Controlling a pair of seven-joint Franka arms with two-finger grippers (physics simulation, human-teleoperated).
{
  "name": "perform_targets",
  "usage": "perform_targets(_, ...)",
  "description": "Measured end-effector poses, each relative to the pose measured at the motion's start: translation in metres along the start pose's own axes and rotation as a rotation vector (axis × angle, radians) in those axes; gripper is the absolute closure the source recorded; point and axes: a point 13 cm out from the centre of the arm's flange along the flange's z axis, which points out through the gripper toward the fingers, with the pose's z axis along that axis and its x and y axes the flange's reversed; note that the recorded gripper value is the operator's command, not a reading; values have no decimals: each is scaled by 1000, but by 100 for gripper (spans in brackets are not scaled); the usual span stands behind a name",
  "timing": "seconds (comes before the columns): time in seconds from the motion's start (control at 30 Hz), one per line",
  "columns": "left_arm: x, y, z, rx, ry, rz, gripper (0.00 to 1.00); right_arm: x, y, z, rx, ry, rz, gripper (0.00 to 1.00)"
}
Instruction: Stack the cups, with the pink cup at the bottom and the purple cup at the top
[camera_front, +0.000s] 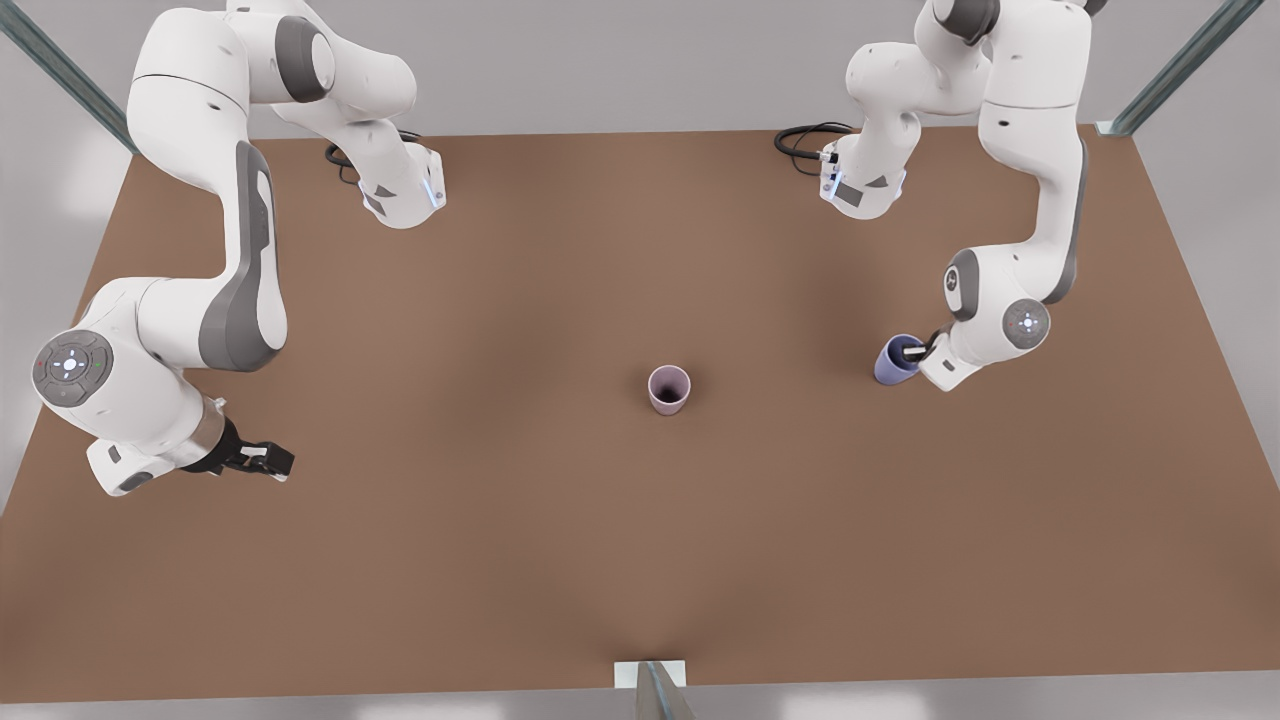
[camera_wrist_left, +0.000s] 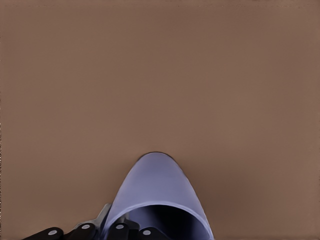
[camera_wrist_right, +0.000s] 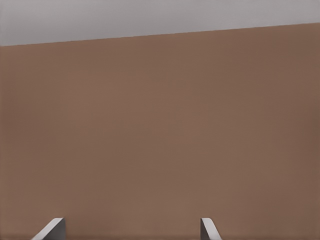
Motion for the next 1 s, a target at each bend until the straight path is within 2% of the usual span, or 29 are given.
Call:
perform_targets(0.2, -80, -110, -121, -1, -114, 130, 79, 0, 0, -1, 1, -1, -7, 0)
perform_targets(0.37, -86, -238, -179, -20, -98, 212, 79, 0, -1, -1, 1, -1, -11, 0)
perform_targets(0.73, -36, -413, -188, 48, 37, 86, 79, 0, -1, -1, 1, -1, -17, 0)
perform_targets(1.0, -29, -441, -168, 73, 75, -95, 79, 0, -1, -1, 1, -1, -20, 0)
